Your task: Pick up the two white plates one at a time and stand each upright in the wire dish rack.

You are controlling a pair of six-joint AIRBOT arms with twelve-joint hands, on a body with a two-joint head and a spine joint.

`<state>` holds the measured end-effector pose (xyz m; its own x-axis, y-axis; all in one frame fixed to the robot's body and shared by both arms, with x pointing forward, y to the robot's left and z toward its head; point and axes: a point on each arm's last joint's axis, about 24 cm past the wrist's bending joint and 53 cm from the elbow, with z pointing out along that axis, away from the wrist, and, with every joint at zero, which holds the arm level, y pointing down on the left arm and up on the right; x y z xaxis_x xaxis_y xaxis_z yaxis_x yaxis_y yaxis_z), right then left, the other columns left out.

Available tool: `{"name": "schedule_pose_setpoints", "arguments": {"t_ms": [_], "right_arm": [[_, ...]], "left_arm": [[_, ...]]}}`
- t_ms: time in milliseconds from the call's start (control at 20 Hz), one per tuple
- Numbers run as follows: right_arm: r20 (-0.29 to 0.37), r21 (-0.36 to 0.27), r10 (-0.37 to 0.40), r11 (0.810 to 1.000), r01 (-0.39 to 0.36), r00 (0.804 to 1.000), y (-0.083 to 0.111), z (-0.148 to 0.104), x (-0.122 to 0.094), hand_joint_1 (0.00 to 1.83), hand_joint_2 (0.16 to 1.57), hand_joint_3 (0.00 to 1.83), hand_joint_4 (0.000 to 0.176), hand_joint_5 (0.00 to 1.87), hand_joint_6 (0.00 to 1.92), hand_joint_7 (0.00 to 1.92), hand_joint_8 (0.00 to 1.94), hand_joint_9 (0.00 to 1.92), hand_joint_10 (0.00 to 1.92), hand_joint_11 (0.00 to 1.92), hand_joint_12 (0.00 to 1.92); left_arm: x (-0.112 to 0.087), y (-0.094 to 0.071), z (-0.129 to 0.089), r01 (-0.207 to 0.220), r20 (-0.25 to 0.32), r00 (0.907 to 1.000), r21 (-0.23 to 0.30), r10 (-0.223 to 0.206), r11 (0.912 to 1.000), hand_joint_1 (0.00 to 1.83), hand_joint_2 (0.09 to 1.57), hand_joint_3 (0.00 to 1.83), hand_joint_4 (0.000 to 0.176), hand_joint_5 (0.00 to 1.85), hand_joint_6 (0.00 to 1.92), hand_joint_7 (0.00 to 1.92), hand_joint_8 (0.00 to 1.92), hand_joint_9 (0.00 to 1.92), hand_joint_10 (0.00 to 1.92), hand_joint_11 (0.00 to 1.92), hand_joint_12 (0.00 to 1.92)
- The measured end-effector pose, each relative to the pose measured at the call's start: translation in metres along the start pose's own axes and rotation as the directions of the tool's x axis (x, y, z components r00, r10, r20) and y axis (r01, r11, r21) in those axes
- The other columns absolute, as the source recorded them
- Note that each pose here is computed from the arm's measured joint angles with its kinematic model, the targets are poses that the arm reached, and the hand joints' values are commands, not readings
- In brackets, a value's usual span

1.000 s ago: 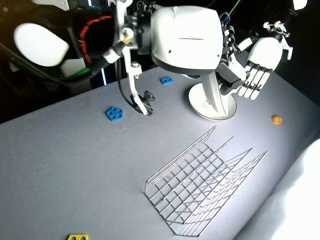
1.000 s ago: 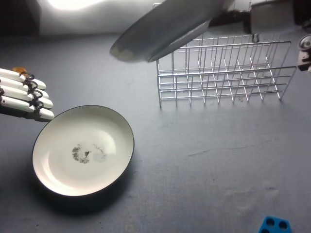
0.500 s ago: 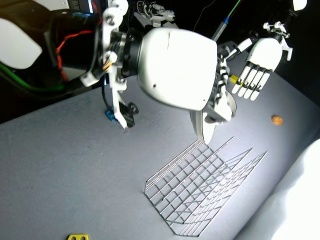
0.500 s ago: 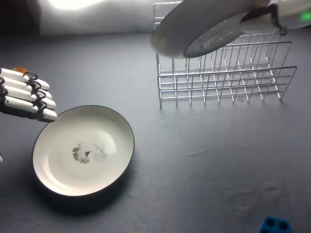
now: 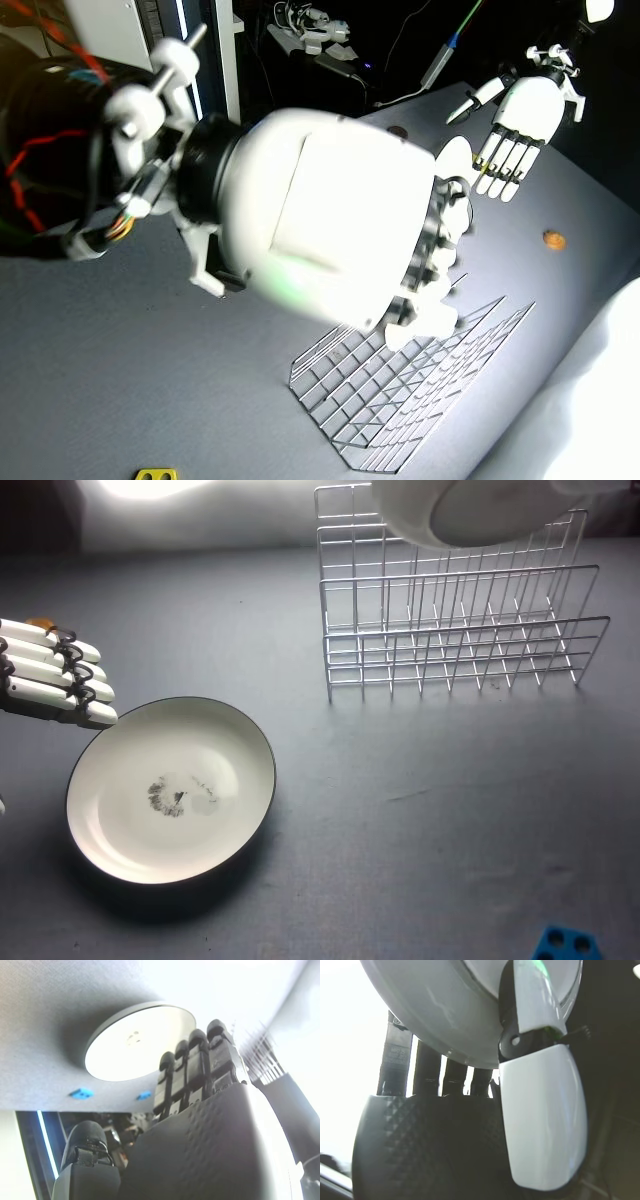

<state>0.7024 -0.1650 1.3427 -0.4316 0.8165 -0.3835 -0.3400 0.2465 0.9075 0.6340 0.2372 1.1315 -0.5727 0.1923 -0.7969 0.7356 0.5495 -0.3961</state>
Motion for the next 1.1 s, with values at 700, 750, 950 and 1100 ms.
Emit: {"name": "schedule_pose_setpoints", "arguments": {"t_ms": [700,750,950,1100], "right_arm": [[0.012,0.046,-0.013,0.999,0.012,1.000,-0.003,0.006,-0.021,1.23,1.10,0.00,0.020,0.99,0.98,1.04,0.87,1.01,0.43,0.67,1.08],[0.009,0.030,-0.002,1.000,0.002,1.000,0.000,0.007,-0.023,1.22,1.11,0.00,0.027,0.99,1.00,1.03,0.90,1.06,0.30,0.65,1.08],[-0.008,-0.011,-0.025,1.000,0.025,1.000,0.007,0.007,-0.027,1.23,1.10,0.00,0.029,1.01,0.96,1.03,0.89,1.12,0.15,0.67,1.07],[-0.009,-0.008,-0.020,1.000,0.020,1.000,0.007,0.008,-0.028,1.22,1.11,0.00,0.030,0.99,0.99,1.02,0.90,1.13,0.12,0.65,1.06]], "left_arm": [[0.000,0.003,0.011,-0.003,-0.001,1.0000,-0.001,0.003,1.0000,0.00,1.12,0.00,0.000,0.15,0.01,0.12,0.01,0.08,0.01,0.03,0.05],[0.001,0.003,0.012,-0.005,-0.005,1.0000,-0.003,0.005,1.0000,0.00,1.11,0.00,0.000,0.14,0.00,0.11,0.00,0.07,0.00,0.02,0.05],[0.002,0.003,0.018,-0.010,-0.011,0.9999,0.000,0.010,1.0000,0.00,1.12,0.00,0.000,0.14,0.00,0.11,0.00,0.08,0.00,0.02,0.05],[0.002,0.003,0.019,-0.011,-0.011,0.9999,-0.003,0.011,0.9999,0.00,1.12,0.00,0.000,0.15,0.00,0.12,0.00,0.08,0.00,0.02,0.06]]}}
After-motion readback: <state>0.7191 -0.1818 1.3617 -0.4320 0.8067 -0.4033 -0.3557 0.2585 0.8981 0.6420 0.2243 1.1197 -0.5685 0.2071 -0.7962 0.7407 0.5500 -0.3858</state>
